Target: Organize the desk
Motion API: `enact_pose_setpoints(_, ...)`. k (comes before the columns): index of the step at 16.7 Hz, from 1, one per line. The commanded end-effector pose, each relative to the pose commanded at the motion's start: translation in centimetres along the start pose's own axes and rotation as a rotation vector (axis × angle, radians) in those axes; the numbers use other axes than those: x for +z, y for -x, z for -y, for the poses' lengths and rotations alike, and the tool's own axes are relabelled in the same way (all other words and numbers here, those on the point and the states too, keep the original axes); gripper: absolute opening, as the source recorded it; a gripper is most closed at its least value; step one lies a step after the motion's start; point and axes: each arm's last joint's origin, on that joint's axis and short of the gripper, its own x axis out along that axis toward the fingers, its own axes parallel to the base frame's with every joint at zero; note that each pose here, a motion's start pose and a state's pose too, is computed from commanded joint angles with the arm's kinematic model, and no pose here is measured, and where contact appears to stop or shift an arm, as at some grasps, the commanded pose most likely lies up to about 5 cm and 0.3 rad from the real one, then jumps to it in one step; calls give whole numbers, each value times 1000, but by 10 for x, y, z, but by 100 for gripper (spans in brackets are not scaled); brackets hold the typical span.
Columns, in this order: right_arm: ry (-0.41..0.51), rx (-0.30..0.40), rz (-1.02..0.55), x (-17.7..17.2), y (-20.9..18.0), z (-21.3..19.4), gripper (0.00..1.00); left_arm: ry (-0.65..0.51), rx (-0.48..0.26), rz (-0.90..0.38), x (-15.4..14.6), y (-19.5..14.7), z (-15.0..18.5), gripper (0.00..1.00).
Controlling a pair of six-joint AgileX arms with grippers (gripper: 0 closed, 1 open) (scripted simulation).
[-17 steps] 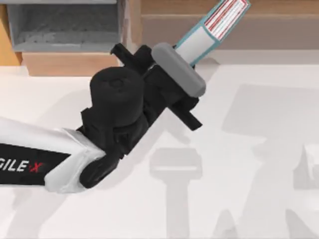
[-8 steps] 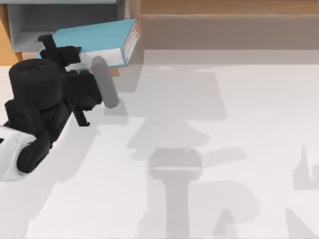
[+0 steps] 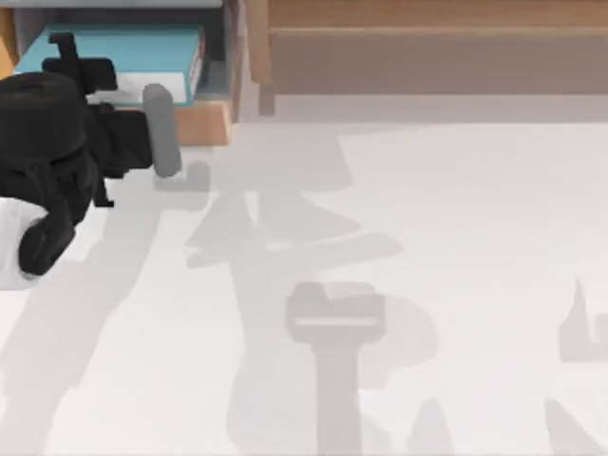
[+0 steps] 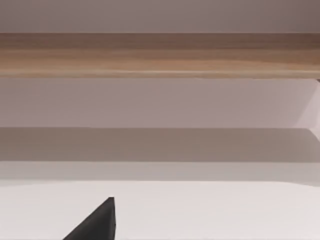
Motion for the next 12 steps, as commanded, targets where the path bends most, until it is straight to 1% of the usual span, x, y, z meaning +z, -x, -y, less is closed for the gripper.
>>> enact_pose_setpoints(4, 0, 0, 0, 0, 0, 0, 100, 0, 3, 3, 1, 0, -1, 0)
enact_pose_setpoints(7, 0, 0, 0, 0, 0, 0, 100, 0, 14, -1, 0, -11, -5, 0)
enact_pose_setpoints(12, 0, 0, 0, 0, 0, 0, 100, 0, 0, 0, 0, -30, -3, 0)
